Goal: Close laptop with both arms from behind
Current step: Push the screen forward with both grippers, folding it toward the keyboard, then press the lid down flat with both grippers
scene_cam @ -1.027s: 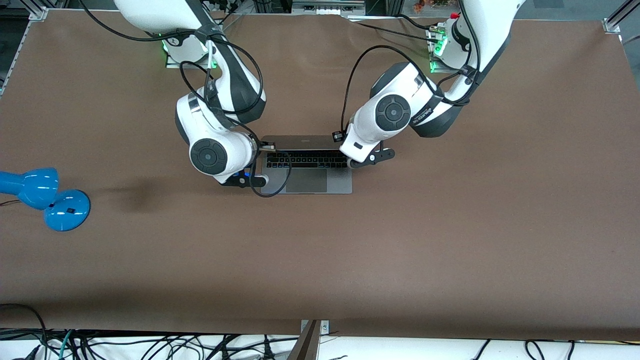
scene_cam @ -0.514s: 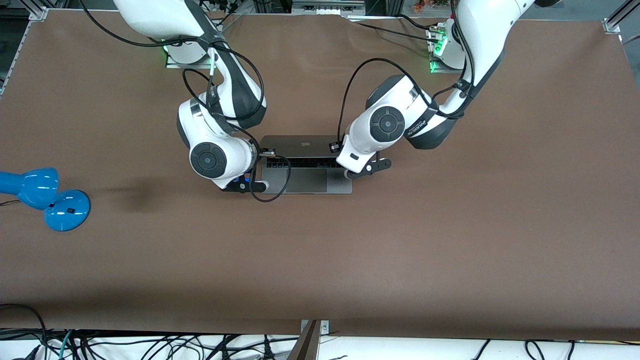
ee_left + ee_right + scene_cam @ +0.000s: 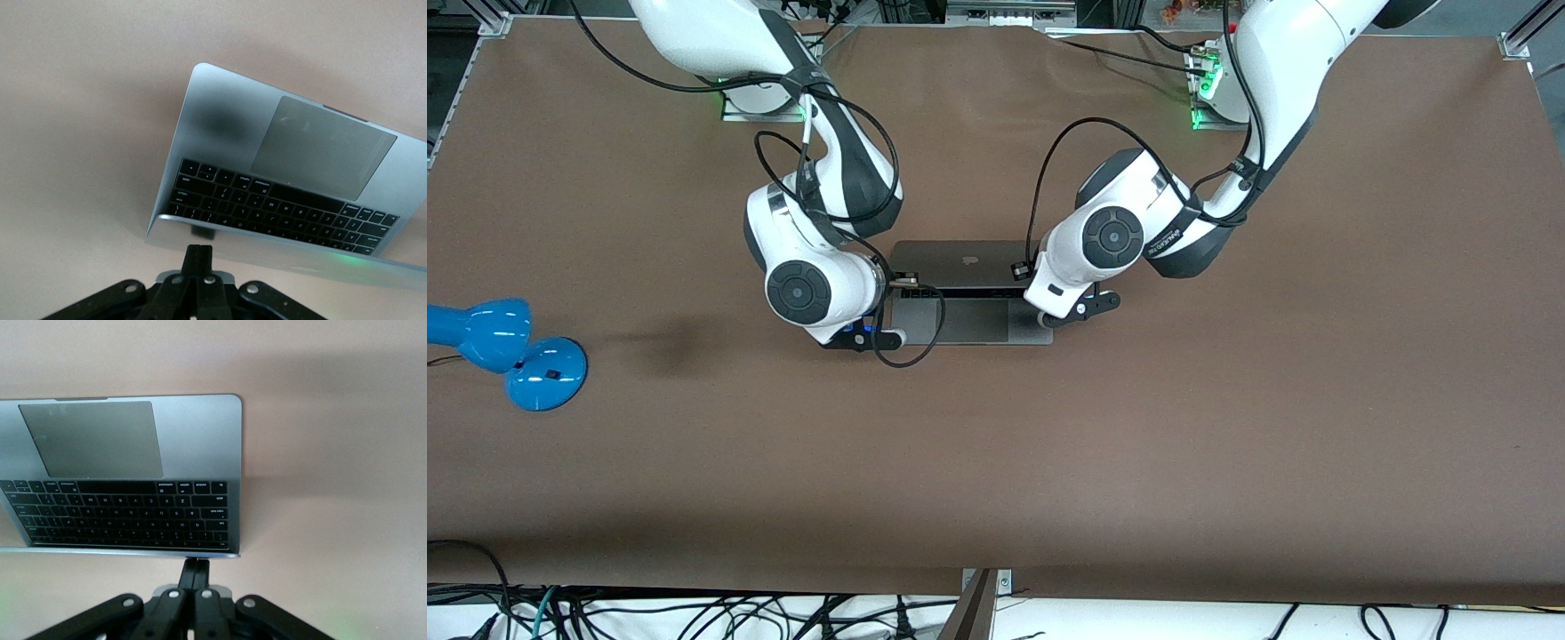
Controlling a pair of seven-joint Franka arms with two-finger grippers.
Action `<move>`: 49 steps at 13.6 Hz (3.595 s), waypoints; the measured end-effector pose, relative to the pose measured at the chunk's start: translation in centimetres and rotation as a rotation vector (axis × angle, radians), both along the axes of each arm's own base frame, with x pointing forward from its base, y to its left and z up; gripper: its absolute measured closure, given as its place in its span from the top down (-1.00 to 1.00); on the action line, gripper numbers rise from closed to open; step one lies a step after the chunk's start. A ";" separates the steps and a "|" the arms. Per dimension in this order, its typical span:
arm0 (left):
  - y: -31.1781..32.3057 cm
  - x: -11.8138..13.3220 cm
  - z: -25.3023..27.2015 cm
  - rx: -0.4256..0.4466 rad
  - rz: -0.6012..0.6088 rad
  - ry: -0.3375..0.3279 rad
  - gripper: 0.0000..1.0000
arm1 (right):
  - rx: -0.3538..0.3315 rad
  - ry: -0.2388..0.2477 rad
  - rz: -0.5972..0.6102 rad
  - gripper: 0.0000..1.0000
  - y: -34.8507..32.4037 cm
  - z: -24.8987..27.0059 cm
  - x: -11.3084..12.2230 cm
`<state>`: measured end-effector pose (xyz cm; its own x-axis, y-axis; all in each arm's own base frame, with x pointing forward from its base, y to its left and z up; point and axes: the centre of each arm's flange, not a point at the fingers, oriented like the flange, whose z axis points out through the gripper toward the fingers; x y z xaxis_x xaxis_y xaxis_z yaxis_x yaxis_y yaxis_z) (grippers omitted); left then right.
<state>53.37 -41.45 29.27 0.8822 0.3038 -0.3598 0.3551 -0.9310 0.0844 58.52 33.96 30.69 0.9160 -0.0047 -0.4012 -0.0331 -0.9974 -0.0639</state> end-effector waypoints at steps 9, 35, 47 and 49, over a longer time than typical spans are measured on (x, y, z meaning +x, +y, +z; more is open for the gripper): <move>0.5 0.8 -1.4 0.010 0.013 -0.005 -0.98 | 0.009 -0.027 0.008 -0.98 -0.1 -1.5 0.8; 0.7 1.8 -6.7 0.046 0.018 -0.040 -0.98 | 0.029 -0.106 0.032 -0.98 -1.0 -6.2 2.9; 0.8 2.0 -7.8 0.045 0.018 -0.050 -0.98 | 0.031 -0.136 0.036 -0.98 -1.0 -8.8 3.5; 0.8 2.1 -8.2 0.042 0.021 -0.052 -0.98 | 0.030 -0.137 0.037 -0.98 -1.0 -9.2 3.5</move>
